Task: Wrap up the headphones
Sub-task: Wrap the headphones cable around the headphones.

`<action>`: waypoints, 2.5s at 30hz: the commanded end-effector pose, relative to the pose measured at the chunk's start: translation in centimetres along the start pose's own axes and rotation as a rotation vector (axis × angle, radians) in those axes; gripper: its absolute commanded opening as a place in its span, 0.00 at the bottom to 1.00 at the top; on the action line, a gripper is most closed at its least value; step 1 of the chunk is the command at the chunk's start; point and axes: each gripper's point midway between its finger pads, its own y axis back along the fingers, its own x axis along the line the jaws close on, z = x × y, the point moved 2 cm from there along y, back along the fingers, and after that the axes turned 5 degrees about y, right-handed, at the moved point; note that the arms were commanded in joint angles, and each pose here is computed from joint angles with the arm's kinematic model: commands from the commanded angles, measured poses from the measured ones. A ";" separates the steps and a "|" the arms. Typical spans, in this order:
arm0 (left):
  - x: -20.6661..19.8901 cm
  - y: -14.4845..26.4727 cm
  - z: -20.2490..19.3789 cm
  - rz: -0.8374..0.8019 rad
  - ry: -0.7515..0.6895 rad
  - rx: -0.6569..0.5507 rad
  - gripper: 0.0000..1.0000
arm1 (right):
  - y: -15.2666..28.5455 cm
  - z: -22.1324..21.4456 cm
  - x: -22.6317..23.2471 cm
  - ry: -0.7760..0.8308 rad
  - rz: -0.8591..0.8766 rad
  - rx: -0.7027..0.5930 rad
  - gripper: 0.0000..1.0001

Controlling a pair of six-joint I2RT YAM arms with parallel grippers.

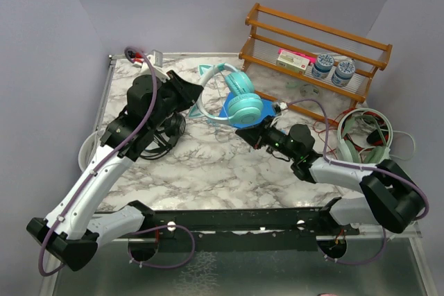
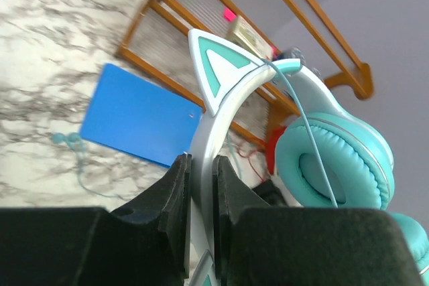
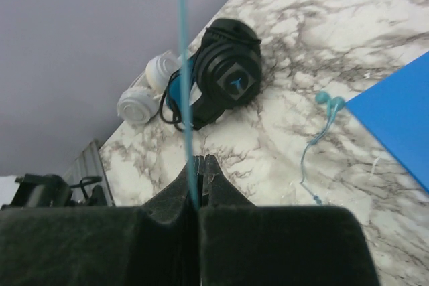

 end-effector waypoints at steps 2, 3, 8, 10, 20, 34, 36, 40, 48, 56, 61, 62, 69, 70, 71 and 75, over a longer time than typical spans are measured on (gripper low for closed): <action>1.9 1.6 3.6 0.117 -0.066 -0.206 0.00 | 1.3 0.4 -3.4 0.015 -0.242 -0.021 0.01; 2.1 1.6 3.6 0.124 -0.074 -0.208 0.00 | 1.5 0.3 -3.9 0.010 -0.271 -0.024 0.01; 2.1 1.8 3.8 0.129 -0.092 -0.209 0.00 | 2.2 0.4 -5.7 0.008 -0.395 -0.033 0.01; 1.9 2.1 4.0 0.126 -0.092 -0.219 0.00 | 2.1 0.3 -6.1 0.005 -0.423 -0.022 0.01; 1.1 2.7 3.7 0.099 -0.177 -0.161 0.00 | 3.3 1.7 -9.6 0.026 -0.613 -0.023 0.01; 2.3 4.1 -2.4 -0.019 -0.416 0.188 0.00 | 4.6 10.1 -15.4 0.003 -0.743 -0.061 0.01; 2.9 4.0 -3.7 -0.032 -0.435 0.259 0.00 | 4.7 11.2 -16.2 0.022 -0.773 -0.066 0.01; 3.5 4.4 -5.7 -0.069 -0.459 0.359 0.00 | 6.1 13.4 -18.9 -0.036 -0.809 -0.096 0.01; 3.5 4.9 -7.2 -0.135 -0.471 0.423 0.00 | 7.3 13.8 -21.0 -0.100 -0.839 -0.105 0.01; 0.3 6.2 -5.9 -0.232 -0.437 0.385 0.00 | 7.3 9.4 -22.0 -0.198 -0.820 -0.029 0.01; -3.0 7.5 -4.9 -0.347 -0.399 0.378 0.00 | 6.8 7.2 -21.7 -0.232 -0.759 0.018 0.01; -3.8 7.9 -4.8 -0.376 -0.389 0.386 0.00 | 6.9 7.0 -21.6 -0.235 -0.753 0.026 0.01; -8.6 8.7 -3.8 -0.519 -0.262 0.450 0.00 | 7.0 5.6 -20.8 -0.229 -0.701 0.052 0.01; -9.4 8.7 -3.7 -0.549 -0.239 0.472 0.00 | 7.0 5.4 -20.7 -0.230 -0.689 0.054 0.01; -10.1 8.5 -3.6 -0.570 -0.211 0.489 0.00 | 7.0 5.1 -20.6 -0.234 -0.681 0.061 0.01; -13.5 5.9 -2.9 -0.682 0.002 0.590 0.00 | 6.5 3.5 -19.2 -0.226 -0.627 0.094 0.01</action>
